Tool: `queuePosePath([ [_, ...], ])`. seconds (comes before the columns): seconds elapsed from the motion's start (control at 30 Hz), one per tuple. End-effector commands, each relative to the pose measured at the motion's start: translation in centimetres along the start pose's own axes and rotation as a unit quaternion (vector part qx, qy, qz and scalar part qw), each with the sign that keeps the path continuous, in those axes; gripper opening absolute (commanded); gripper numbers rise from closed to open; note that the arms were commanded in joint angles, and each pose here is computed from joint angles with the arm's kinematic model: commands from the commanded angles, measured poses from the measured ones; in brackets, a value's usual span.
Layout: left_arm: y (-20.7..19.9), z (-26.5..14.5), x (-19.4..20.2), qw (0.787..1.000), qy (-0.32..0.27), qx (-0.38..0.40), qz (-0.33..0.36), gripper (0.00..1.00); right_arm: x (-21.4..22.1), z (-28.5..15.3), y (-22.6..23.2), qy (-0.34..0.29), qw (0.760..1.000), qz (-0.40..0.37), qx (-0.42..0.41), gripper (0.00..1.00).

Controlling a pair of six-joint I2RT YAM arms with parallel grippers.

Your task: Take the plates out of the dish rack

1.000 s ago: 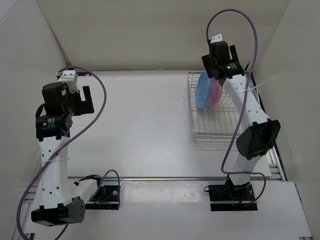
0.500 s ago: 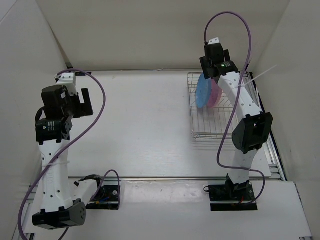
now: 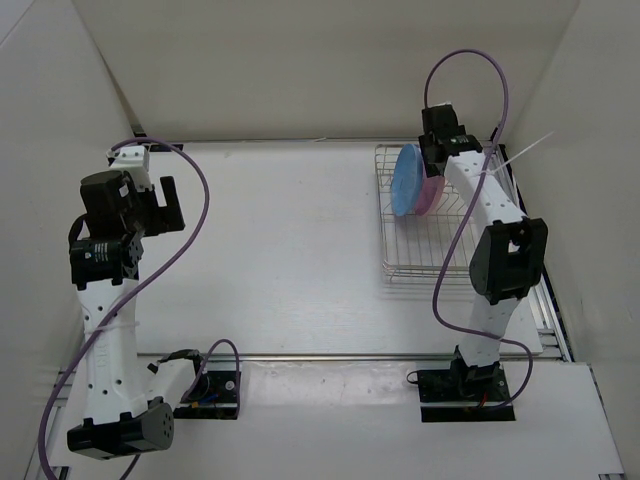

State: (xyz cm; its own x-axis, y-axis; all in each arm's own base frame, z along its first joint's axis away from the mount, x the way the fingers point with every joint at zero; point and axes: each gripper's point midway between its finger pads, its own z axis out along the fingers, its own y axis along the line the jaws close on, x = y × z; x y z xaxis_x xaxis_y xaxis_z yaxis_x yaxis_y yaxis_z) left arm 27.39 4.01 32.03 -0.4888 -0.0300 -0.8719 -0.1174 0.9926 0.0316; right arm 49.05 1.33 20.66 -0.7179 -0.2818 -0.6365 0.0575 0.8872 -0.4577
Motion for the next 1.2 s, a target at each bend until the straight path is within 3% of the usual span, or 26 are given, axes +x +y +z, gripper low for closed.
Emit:
queuePosePath([
  [0.0,0.1,-1.1,-2.1,0.999,-0.036,0.004,-0.002,1.00,-0.9,0.2,0.6,-0.018,1.000,0.016,-0.005,0.63],
  [0.07,0.1,-1.1,-2.1,0.999,-0.036,0.004,-0.002,1.00,-0.6,0.5,0.8,-0.013,1.000,0.013,-0.006,0.58],
  [0.4,-0.1,-0.7,-1.4,1.000,-0.027,0.009,-0.002,1.00,-0.9,0.1,1.0,-0.011,0.998,-0.027,0.048,0.56],
  [0.53,-0.3,-0.7,-1.5,1.000,-0.027,0.014,-0.002,1.00,-1.8,-0.2,0.9,-0.016,0.996,-0.040,0.072,0.48],
  [0.9,-0.6,-0.7,-1.5,0.999,-0.027,0.023,-0.002,1.00,-2.9,-1.0,0.2,-0.027,0.995,-0.046,0.087,0.46],
  [1.03,-0.8,-0.7,-1.5,0.999,-0.028,0.027,-0.002,1.00,-2.9,-1.0,0.2,-0.027,0.995,-0.046,0.087,0.36],
  [1.17,-0.8,-0.7,-1.5,0.999,-0.028,0.027,-0.002,1.00,-2.7,-0.7,0.3,-0.023,0.994,-0.049,0.092,0.16],
])
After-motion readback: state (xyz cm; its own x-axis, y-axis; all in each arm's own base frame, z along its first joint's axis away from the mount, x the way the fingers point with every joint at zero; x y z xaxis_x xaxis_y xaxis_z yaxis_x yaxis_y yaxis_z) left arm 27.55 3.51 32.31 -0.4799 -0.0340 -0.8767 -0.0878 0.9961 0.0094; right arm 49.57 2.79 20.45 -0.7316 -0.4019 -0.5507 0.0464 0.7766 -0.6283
